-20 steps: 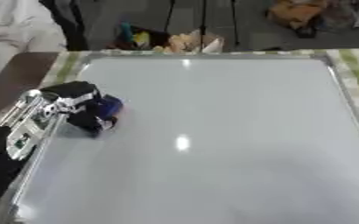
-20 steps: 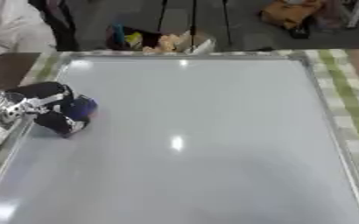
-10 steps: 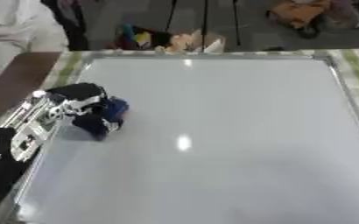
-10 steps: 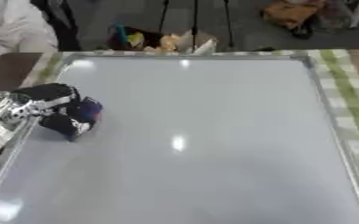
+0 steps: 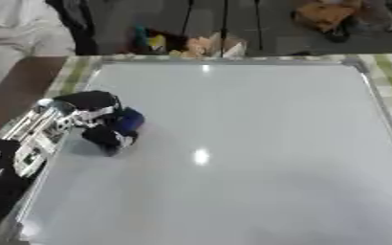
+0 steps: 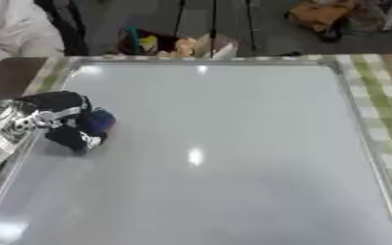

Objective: Wipe the whiteboard clean with a brush.

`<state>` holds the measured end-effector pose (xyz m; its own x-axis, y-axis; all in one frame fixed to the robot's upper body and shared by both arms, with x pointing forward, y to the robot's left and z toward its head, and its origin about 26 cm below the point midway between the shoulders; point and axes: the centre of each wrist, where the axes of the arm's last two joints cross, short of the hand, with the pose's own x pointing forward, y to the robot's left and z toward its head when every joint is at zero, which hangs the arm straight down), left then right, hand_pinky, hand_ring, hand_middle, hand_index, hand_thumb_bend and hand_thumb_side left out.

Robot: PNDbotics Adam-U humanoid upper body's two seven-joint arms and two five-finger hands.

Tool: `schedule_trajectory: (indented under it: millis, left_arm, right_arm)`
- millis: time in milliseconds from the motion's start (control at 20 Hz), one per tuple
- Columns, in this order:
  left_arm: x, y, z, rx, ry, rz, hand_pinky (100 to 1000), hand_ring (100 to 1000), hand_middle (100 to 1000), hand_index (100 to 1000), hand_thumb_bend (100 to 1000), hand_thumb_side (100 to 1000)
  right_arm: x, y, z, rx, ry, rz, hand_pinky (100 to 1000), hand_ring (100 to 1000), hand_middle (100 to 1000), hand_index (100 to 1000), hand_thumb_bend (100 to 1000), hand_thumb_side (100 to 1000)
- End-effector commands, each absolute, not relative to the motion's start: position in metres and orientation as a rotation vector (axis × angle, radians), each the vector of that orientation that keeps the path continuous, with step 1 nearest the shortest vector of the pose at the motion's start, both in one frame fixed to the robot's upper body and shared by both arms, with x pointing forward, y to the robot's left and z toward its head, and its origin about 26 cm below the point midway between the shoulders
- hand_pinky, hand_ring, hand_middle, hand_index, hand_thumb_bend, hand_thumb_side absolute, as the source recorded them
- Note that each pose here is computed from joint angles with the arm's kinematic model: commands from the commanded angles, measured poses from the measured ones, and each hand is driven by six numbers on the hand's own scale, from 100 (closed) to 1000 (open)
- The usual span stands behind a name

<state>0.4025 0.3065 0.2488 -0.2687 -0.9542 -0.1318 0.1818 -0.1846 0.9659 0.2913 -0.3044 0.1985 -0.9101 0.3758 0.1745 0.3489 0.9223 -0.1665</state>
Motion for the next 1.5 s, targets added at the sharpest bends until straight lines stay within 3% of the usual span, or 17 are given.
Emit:
schedule_trajectory:
  millis: [50, 1400, 1450, 1500]
  left_arm:
    - [0.398, 0.312, 0.263, 1.099, -1.141, -1.618, 441, 566, 400, 474, 182, 595]
    - [0.416, 0.371, 0.243, 1.163, -1.015, -1.311, 423, 550, 385, 460, 131, 583]
    - [0.416, 0.371, 0.243, 1.164, -1.015, -1.309, 425, 550, 385, 460, 131, 583]
    - [0.416, 0.374, 0.244, 1.174, -1.013, -1.297, 422, 548, 383, 459, 126, 580]
  right_arm:
    - [0.290, -0.305, 0.207, -0.552, -2.906, 0.208, 806, 756, 555, 818, 100, 934]
    - [0.289, -0.306, 0.206, -0.560, -2.909, 0.214, 805, 756, 556, 817, 100, 932]
    - [0.289, -0.306, 0.206, -0.560, -2.909, 0.214, 805, 756, 557, 817, 100, 960]
    - [0.289, -0.306, 0.206, -0.561, -2.909, 0.213, 805, 756, 557, 817, 100, 932]
